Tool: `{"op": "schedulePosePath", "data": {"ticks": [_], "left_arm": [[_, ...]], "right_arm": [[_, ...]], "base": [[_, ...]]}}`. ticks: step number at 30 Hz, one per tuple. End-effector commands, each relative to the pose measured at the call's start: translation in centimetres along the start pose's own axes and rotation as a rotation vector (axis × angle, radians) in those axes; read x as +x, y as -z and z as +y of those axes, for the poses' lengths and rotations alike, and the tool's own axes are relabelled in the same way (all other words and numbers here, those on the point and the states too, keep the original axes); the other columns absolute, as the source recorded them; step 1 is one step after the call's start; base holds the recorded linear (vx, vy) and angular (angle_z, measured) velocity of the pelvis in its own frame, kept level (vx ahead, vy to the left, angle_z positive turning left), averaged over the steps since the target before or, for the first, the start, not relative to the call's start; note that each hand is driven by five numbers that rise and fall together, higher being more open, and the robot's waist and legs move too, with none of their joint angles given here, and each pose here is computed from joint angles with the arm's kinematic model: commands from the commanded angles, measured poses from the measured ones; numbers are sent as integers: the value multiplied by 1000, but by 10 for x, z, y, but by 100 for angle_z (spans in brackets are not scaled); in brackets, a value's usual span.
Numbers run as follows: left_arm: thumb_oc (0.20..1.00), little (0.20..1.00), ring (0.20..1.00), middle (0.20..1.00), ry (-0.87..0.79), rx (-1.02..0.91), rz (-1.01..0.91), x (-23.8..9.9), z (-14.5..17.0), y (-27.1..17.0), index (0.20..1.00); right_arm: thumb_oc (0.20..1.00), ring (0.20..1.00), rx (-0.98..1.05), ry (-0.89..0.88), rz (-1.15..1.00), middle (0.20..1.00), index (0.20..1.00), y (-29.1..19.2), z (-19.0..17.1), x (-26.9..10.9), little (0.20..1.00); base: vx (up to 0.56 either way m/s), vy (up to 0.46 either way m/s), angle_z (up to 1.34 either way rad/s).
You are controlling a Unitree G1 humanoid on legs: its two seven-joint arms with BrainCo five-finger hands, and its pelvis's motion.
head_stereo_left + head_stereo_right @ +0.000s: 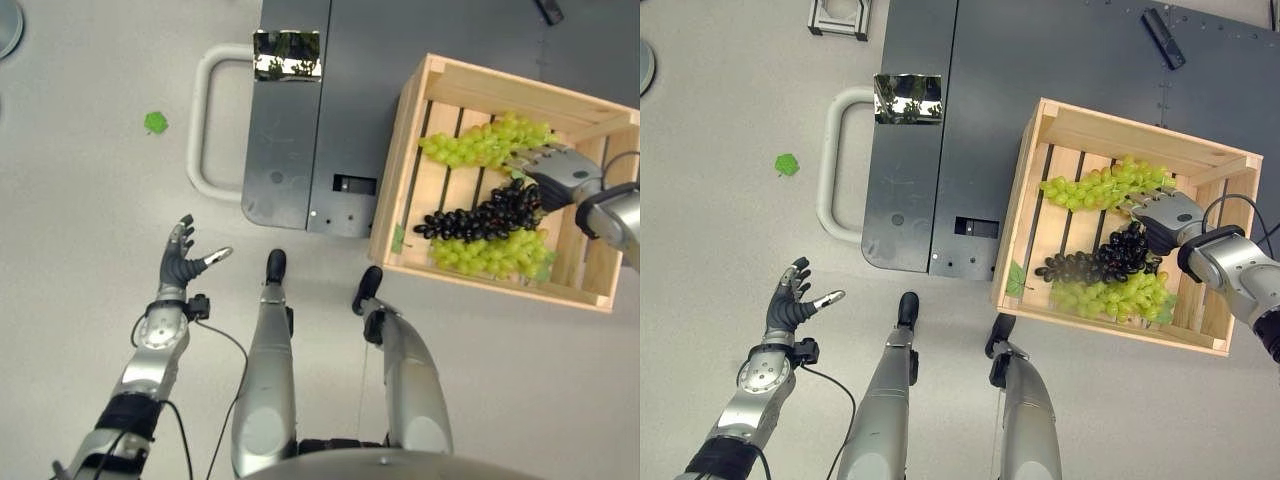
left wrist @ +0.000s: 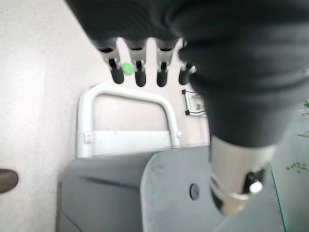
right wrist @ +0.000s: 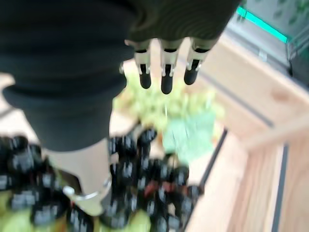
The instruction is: Pick up the fruits from the basket on one side to the basket on the other side
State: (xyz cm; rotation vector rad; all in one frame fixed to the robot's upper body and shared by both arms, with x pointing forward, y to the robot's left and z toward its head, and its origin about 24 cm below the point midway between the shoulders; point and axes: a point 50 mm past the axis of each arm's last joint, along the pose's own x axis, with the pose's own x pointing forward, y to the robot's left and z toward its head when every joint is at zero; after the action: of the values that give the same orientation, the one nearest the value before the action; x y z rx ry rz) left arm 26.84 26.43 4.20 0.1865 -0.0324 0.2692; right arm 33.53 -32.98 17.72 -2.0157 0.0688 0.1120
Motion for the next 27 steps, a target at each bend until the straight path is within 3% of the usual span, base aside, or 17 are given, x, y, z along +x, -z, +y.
{"op": "schedulePosePath", "data": {"ticks": [1,9,27], "left_arm": [[1000,1000,1000,1000,-6,-50,-87,3,-3,-17,1000],[1000,1000,1000,1000,36,-55,-79,5,-16,-16,1000],[1000,1000,1000,1000,60,-79,-69,6,-31,-16,1000]], "right_arm": [[1000,1000,-71,-18,36,1000,1000,7,-10,5,1000],[1000,1000,-68,-136,29,1000,1000,-1,12,9,1000],[1000,1000,58,-169,100,1000,1000,-25,34,28,1000]], "base": [[-2,-2,-4],[3,-1,0],[0,-1,0]]}}
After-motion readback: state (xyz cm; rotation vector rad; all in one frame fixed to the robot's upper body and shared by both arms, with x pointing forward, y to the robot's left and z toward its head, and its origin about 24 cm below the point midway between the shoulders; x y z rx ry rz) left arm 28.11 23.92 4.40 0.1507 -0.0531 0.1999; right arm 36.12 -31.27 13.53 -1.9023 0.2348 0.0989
